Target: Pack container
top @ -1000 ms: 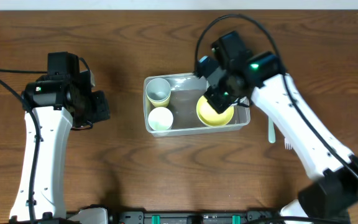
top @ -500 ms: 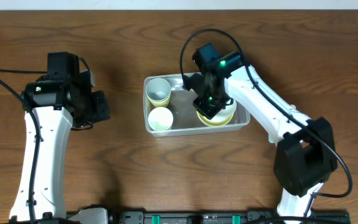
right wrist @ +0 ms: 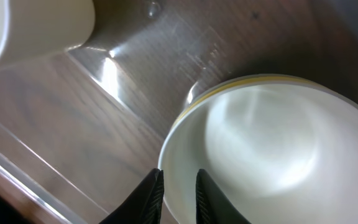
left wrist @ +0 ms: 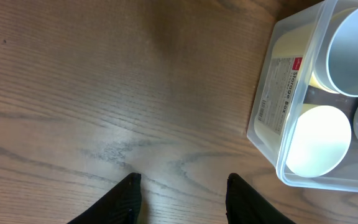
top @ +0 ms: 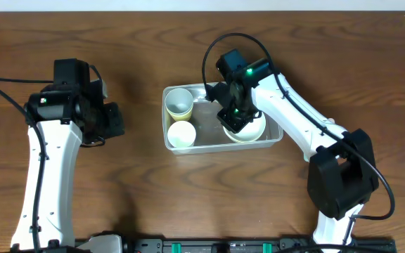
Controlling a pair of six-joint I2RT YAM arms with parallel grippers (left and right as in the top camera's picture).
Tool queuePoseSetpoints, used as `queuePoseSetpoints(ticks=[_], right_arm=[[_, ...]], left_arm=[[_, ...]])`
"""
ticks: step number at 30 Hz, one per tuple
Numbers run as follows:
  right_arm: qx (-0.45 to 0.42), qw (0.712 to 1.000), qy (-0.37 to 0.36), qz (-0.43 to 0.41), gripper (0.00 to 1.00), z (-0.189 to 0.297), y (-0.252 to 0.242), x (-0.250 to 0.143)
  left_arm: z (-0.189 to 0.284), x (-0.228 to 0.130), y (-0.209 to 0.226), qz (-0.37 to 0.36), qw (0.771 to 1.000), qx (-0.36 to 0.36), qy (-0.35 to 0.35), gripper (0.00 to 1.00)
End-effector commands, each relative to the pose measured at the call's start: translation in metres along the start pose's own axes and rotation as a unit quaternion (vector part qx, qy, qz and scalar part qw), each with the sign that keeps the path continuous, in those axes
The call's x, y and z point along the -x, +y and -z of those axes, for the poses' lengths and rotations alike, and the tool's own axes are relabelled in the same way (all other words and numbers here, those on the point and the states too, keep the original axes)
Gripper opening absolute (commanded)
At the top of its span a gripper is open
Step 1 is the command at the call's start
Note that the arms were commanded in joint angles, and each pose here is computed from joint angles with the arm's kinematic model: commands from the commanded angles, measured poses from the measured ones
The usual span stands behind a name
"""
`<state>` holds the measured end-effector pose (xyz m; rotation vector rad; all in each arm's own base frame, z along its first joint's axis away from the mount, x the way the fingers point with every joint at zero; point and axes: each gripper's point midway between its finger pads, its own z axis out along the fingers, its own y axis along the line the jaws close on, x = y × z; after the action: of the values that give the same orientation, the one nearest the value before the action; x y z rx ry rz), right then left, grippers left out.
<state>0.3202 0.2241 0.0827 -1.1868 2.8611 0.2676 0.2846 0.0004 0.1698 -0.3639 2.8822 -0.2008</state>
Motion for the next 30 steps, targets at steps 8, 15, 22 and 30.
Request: queuePoseSetpoints(ticks=[8,15,22,30], right_arm=[[0.051,0.997,-0.031,0.051,0.12,0.040,0.032,0.004],[0.084,0.994,-0.030,0.064,0.08,0.037,0.053,0.004],[0.087,0.994,-0.019,0.065,0.09,0.028,0.056,-0.001],[0.097,0.994,0.022,0.054,0.09,-0.001,0.053,-0.010]], left_arm=[[0.001,0.000,0.003,-0.006,1.000,0.005,0.001,0.45],[0.000,0.000,0.003,-0.006,1.000,0.005,0.001,0.45],[0.001,0.000,0.003,-0.006,1.000,0.005,0.001,0.45],[0.001,0.000,0.003,-0.006,1.000,0.005,0.001,0.45]])
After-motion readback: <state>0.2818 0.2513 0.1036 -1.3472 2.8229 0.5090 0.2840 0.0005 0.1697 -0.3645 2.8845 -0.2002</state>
